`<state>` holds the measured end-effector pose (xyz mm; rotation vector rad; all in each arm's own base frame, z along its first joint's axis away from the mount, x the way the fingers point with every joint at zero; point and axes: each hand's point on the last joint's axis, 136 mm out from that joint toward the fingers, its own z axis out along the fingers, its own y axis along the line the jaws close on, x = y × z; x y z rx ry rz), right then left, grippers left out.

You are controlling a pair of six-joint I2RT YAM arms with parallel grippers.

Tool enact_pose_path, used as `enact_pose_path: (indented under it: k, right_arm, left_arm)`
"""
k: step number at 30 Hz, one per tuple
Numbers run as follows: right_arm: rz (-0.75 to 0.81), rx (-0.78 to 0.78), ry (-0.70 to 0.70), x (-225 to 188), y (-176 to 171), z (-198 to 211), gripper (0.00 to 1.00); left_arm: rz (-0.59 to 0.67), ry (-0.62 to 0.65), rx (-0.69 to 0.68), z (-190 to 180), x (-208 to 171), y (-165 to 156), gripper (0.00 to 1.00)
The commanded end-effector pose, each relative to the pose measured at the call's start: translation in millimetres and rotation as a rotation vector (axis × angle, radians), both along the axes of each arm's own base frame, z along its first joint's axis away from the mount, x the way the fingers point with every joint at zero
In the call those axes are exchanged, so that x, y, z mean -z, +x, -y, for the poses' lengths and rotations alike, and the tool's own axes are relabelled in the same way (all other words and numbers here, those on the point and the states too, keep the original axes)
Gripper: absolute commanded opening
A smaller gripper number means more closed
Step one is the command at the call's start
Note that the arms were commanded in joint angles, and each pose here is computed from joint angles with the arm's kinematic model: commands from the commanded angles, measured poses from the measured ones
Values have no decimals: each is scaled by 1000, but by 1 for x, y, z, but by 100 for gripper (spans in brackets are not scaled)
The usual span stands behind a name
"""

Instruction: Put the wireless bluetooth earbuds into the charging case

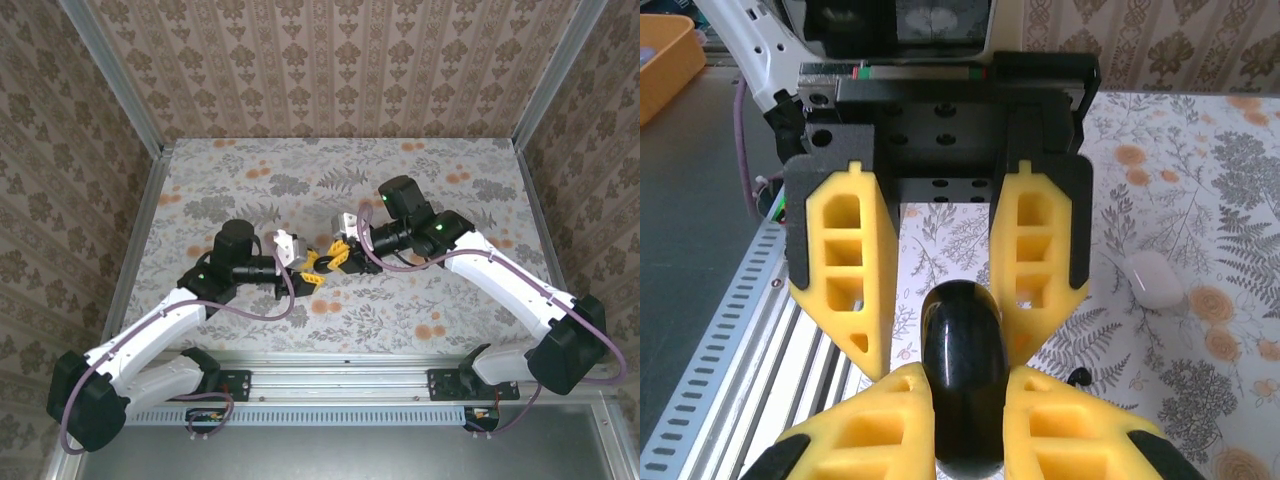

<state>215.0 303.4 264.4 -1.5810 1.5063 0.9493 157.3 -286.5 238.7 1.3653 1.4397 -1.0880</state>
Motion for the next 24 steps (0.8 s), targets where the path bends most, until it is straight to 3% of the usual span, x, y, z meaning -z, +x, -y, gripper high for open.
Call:
enact_pose_path:
  k: [1, 4, 10, 22, 24]
  right_arm:
    - [46, -15, 13, -15, -5, 0, 15]
    - [27, -17, -5, -10, -8, 2, 14]
    - [24, -15, -30, -5, -9, 3, 14]
    - [31, -18, -38, -4, -11, 2, 15]
    - [22, -2, -34, -4, -9, 1, 22]
  left_arm:
    - [15, -8, 37, 3, -9, -4, 39]
    - [15, -11, 39, 4, -10, -5, 37]
    - [20, -31, 27, 3, -16, -4, 45]
    - [18, -36, 33, 4, -18, -5, 18]
    - [17, -36, 33, 3, -18, -5, 15]
